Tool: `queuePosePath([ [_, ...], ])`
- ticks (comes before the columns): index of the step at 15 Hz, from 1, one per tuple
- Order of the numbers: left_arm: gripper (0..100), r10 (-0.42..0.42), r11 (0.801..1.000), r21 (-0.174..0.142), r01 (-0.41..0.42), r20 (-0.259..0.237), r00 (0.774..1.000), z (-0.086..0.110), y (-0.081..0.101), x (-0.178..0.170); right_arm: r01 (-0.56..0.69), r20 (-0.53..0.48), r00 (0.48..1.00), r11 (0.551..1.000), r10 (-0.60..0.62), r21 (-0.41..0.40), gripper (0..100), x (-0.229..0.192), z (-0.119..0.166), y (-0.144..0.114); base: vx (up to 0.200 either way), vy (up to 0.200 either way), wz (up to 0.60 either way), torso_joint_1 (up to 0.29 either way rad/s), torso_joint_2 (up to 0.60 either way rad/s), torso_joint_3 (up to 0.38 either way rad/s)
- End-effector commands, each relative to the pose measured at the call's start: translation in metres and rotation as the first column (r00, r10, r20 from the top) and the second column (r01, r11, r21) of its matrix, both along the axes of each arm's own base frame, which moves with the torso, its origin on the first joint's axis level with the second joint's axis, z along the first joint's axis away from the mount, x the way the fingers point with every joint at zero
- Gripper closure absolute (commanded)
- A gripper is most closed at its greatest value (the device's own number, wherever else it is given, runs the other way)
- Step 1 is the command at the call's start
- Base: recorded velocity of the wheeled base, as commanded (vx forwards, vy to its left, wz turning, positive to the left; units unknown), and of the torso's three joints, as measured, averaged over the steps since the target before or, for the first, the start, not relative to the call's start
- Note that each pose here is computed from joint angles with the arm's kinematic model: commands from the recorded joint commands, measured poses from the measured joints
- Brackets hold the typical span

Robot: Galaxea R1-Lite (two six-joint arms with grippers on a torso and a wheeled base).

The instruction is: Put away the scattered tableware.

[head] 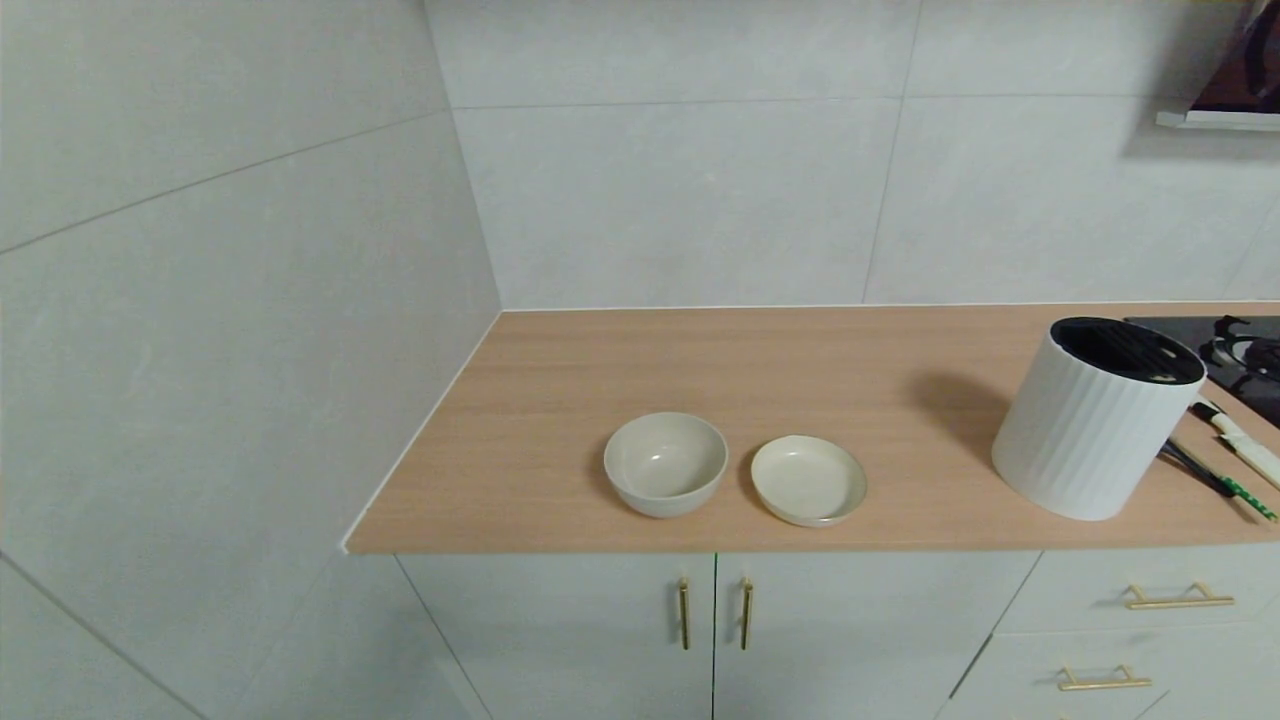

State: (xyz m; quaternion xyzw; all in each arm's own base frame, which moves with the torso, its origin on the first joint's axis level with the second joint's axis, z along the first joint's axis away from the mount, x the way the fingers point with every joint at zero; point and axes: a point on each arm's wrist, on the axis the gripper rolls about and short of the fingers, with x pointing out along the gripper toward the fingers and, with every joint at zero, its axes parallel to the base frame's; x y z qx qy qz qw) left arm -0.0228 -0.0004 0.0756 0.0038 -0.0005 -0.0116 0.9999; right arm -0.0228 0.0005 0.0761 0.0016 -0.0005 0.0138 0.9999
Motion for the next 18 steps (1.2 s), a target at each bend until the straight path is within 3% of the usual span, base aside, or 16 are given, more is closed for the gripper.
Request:
queuePosePath([
  [1,0,0.0,1.0,0.0,0.0,-0.001,1.0,0.0001,0.0,0.0001,-0.001,0.0,1.0,1.0,0.001,0.0,0,0.0,0.0,0.0,0.0,0.0,0.0,0.0,0.0,0.0],
  [6,0,0.0,1.0,-0.002,0.0,-0.001,1.0,0.0001,0.0,0.0001,-0.001,0.0,1.0,1.0,0.001,0.0,0,0.0,0.0,0.0,0.0,0.0,0.0,-0.114,0.24,0.126],
  [18,0,0.0,1.0,-0.002,0.0,-0.001,1.0,0.0001,0.0,0.0001,-0.001,0.0,1.0,1.0,0.001,0.0,0,0.0,0.0,0.0,0.0,0.0,0.0,-0.24,0.53,0.289],
])
